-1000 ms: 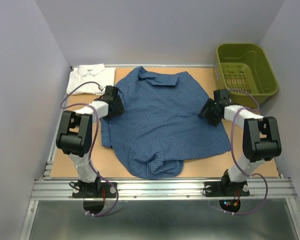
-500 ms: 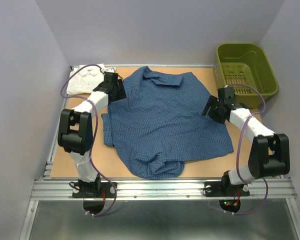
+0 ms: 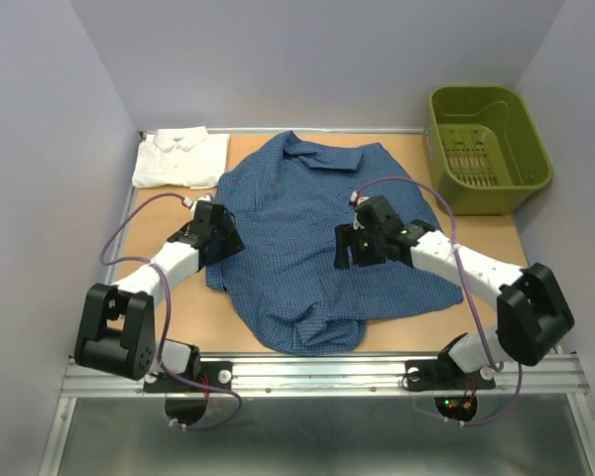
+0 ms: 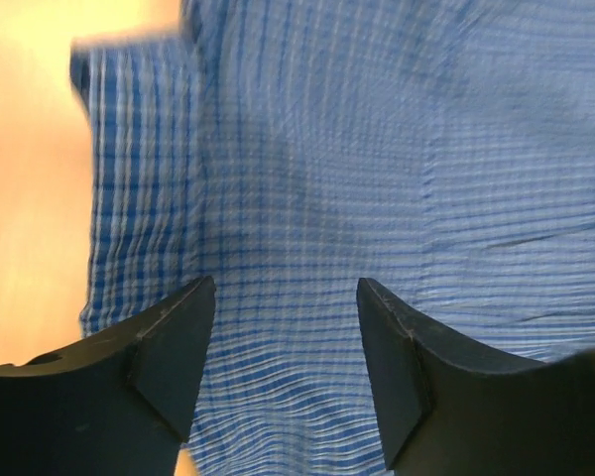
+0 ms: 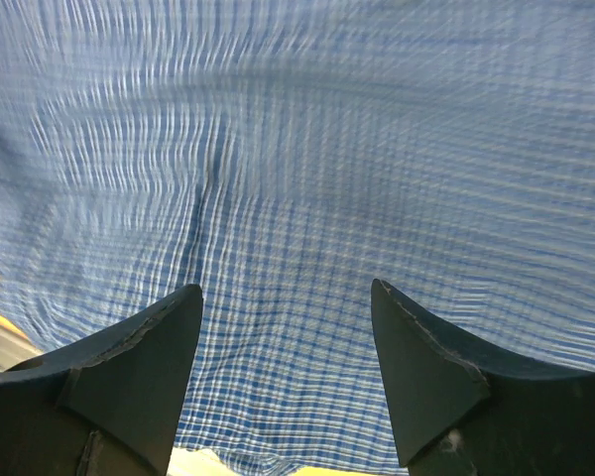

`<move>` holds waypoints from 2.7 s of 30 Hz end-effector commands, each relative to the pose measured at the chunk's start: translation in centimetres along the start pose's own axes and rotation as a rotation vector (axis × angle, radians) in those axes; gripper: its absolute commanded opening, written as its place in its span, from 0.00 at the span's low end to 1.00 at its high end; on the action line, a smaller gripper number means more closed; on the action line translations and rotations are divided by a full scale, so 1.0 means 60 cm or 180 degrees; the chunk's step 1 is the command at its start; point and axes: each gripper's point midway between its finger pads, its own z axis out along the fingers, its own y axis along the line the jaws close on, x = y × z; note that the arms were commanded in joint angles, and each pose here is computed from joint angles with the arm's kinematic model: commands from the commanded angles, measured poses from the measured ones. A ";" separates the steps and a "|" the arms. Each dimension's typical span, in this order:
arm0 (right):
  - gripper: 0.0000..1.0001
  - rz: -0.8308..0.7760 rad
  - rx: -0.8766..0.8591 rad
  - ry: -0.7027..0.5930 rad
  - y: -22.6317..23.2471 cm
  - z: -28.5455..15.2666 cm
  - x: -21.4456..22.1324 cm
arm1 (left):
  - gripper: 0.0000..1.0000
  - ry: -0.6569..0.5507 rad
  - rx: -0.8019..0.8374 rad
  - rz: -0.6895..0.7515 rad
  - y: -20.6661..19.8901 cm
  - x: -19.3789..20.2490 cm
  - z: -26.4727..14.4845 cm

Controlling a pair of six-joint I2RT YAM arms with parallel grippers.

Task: Fold and stack the long sleeve shirts
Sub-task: Flatten the shirt out

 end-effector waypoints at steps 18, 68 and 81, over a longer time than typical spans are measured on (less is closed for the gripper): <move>0.73 -0.1126 -0.0320 0.1409 0.196 0.106 0.233 | 0.62 0.0150 -0.0781 0.0188 0.065 -0.054 0.127; 0.48 0.1433 0.1855 -0.0316 -0.377 0.191 -0.249 | 0.56 0.0437 -0.0355 -0.0921 0.144 0.068 0.057; 0.57 0.0929 0.1182 -0.0710 -0.278 0.120 -0.356 | 0.66 -0.0016 -0.0324 -0.0625 0.138 -0.013 -0.008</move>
